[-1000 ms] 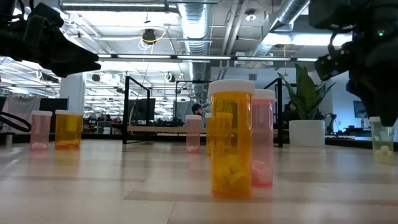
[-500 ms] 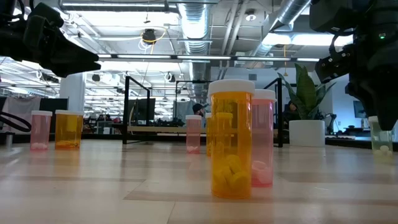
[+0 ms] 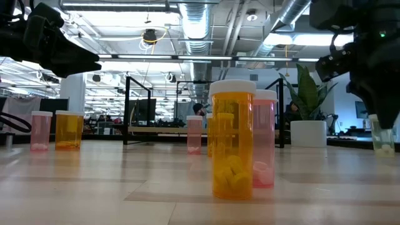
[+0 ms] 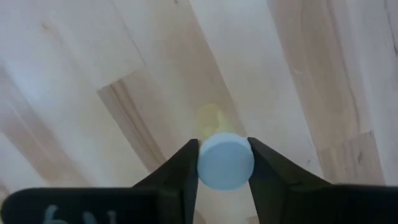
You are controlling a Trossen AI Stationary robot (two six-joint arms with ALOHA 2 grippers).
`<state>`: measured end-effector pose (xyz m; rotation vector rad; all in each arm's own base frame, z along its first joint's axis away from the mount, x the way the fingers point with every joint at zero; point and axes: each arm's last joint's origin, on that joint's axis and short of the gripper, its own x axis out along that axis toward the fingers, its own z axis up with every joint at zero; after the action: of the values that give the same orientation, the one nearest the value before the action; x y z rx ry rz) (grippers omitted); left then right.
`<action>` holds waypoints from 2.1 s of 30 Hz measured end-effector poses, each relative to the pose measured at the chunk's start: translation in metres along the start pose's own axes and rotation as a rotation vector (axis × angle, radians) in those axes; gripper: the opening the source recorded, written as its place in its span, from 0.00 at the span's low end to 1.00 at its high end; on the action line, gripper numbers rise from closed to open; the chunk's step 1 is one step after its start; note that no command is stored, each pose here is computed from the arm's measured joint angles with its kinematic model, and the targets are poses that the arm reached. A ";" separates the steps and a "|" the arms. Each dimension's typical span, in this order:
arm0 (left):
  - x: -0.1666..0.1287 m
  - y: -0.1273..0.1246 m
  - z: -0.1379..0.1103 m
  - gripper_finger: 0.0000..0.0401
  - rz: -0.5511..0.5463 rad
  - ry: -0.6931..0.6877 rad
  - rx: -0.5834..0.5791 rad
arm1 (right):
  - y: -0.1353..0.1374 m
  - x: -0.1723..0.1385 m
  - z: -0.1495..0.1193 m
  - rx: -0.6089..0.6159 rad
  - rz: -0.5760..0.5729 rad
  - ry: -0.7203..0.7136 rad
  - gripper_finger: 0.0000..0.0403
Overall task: Pick and place medicine bottles onto shelf by color
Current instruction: Put the top yellow pill bottle on the shelf
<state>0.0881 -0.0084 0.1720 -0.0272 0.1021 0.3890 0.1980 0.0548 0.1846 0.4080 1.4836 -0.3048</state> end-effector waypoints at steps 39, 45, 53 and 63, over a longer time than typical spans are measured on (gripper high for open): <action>0.000 0.000 0.000 0.68 0.000 -0.001 0.000 | -0.049 -0.070 0.193 -0.276 -0.117 -0.035 0.35; 0.000 0.000 0.000 0.68 0.000 0.000 0.000 | -0.080 -0.080 0.224 -0.251 -0.125 -0.089 0.35; 0.000 0.000 0.000 0.68 0.000 0.000 0.000 | -0.110 -0.073 0.262 -0.297 -0.184 -0.091 0.35; 0.000 0.000 0.000 0.68 0.000 0.000 0.000 | -0.136 -0.058 0.295 -0.299 -0.184 -0.049 0.35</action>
<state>0.0881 -0.0084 0.1719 -0.0272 0.1020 0.3887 0.3986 -0.2011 0.2435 0.0252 1.4935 -0.2313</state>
